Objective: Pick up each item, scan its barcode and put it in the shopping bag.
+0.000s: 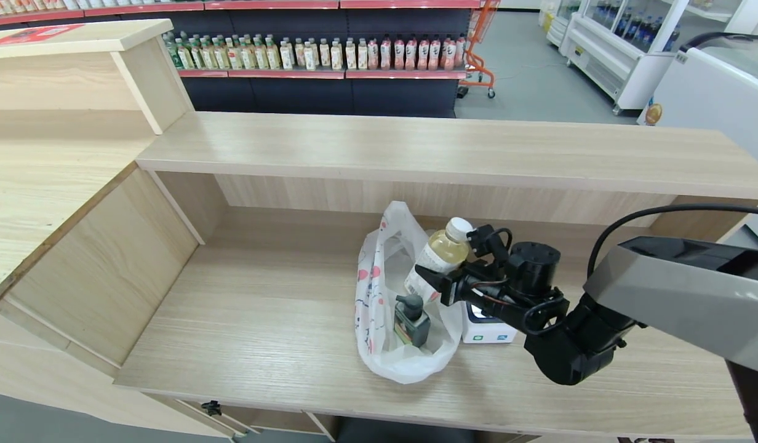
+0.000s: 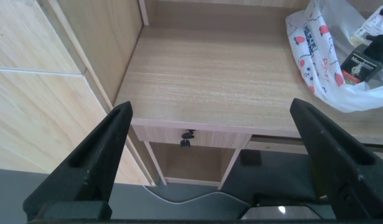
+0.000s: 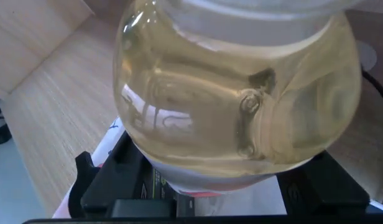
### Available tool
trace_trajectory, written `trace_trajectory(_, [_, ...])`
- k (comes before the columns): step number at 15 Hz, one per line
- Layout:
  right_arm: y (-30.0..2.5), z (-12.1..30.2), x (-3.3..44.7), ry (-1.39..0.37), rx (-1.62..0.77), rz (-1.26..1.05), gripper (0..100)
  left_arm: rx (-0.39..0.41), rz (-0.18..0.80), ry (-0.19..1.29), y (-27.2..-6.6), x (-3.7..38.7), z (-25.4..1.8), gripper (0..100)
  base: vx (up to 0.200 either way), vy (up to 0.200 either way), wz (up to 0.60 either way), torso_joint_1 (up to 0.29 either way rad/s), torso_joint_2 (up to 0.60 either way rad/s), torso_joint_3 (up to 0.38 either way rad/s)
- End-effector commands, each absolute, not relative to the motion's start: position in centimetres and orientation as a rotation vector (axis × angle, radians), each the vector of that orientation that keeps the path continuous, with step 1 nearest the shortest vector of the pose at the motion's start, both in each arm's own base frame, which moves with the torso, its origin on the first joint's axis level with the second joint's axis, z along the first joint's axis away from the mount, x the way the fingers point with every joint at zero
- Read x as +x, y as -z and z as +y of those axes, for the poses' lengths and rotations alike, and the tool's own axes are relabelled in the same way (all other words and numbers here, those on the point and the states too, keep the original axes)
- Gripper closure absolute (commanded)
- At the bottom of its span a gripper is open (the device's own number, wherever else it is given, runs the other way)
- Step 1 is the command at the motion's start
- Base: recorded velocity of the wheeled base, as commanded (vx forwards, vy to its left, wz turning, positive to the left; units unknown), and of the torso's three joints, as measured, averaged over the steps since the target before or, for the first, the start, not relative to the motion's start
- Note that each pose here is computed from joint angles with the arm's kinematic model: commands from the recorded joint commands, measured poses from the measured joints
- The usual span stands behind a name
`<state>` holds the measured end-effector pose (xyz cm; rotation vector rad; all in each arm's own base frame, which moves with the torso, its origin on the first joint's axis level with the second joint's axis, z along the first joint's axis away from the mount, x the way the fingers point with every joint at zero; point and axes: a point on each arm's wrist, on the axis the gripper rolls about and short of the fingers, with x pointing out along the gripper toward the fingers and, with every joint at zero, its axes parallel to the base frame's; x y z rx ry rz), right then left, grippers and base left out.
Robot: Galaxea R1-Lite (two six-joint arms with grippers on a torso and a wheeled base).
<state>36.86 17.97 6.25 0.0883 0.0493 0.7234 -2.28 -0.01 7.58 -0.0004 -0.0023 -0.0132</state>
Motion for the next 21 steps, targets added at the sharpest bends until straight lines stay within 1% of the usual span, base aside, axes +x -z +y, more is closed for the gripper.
trace_trajectory(1, [-5.3,18.0,37.4,-0.721,0.086,0.055,100,0.000,-0.003,0.012,-7.6,-2.3,0.0,0,0.000,0.000,0.00,0.000,0.00,0.000])
trace_trajectory(6, [-5.7,18.6,39.0,-0.797,0.090,-0.004,100,-0.002,-0.003,0.015,-7.6,-2.3,0.0,0,0.000,0.000,0.00,0.000,0.00,0.000])
trace_trajectory(11, [-3.6,18.7,40.1,-0.793,0.086,0.014,100,0.000,-0.003,0.014,-7.6,-2.3,0.0,0,0.000,0.000,0.00,0.000,0.00,0.000])
trace_trajectory(14, [-2.9,18.8,40.4,-0.793,0.080,0.018,100,0.000,-0.003,0.014,-7.6,-2.3,0.0,0,0.000,0.000,0.00,0.000,0.00,0.000])
trace_trajectory(17, [-1.6,18.5,40.8,-0.784,0.000,0.003,100,-0.002,-0.003,0.014,-7.6,-2.3,0.0,0,0.000,0.000,0.00,0.000,0.00,0.000])
trace_trajectory(20, [-1.2,18.6,41.0,-0.785,-0.028,-0.005,100,0.000,-0.003,0.014,-7.6,-2.3,0.0,0,0.000,0.000,0.00,0.000,0.00,0.000])
trace_trajectory(21, [-1.3,18.6,41.0,-0.785,-0.028,-0.005,0,0.000,-0.003,0.012,-7.6,-2.3,0.0,0,0.000,0.000,0.00,0.000,0.00,0.000])
